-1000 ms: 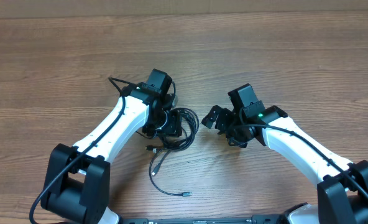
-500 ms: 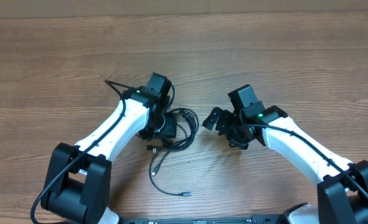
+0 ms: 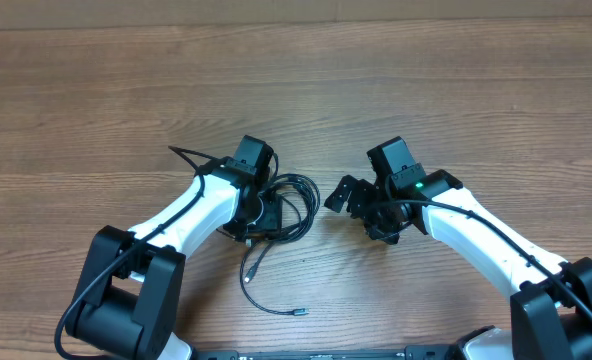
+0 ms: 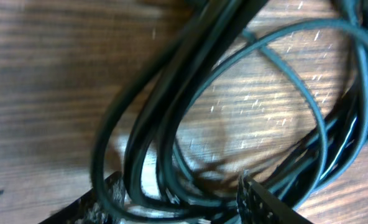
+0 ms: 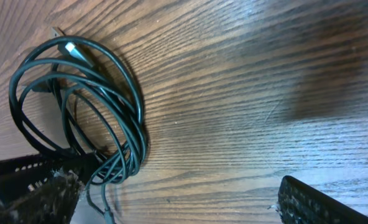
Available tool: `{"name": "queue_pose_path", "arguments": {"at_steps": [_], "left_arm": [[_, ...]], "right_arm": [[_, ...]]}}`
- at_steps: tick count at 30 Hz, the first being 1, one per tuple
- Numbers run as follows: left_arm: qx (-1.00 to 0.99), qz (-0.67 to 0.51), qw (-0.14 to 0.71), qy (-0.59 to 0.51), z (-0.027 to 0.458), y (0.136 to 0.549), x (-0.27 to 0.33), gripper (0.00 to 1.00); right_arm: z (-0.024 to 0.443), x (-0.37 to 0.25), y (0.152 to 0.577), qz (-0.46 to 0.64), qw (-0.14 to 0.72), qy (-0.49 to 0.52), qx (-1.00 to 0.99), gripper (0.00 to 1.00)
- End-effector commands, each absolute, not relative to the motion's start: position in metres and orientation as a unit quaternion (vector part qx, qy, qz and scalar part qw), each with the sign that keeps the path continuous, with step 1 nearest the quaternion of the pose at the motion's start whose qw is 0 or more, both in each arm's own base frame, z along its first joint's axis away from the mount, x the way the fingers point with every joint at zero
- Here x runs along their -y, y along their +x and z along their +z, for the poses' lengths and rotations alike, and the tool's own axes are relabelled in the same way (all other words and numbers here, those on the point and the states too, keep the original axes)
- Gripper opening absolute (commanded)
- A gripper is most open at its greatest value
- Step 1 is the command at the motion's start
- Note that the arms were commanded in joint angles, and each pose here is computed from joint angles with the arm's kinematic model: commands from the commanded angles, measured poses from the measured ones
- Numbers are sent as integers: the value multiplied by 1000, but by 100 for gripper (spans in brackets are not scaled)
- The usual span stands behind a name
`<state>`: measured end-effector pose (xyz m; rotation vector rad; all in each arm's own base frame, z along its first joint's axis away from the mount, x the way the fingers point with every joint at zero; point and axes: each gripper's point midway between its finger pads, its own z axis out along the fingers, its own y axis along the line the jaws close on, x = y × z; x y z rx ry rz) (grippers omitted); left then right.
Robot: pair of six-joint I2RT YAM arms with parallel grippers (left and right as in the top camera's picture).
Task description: Untangle cables
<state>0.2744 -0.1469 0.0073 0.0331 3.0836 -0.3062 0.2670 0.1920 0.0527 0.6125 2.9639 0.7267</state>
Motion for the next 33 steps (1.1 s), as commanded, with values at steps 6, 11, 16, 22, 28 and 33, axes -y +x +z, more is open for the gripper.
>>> {"name": "queue_pose_path", "arguments": {"at_steps": [6,11,16,22,28,33], "left_arm": [[-993,-103,55,11,8,284,150,57],[-993,-102,55,12,8,284,150,56],[-994,-97,58,11,8,285,148,65],[-994,-98,53,8,11,286,147,56],[-993,-112,39,6,13,281,150,36],[-990,-136,34,-1,15,281,158,48]], "right_arm": [[49,-193,254,226,-6,191,-955,100],[48,-196,253,222,-1,184,-958,100],[47,-194,251,214,-3,182,-960,100],[43,-184,255,187,16,187,-964,100],[42,-178,259,172,31,183,-968,100],[41,-178,259,170,35,164,-971,100]]}}
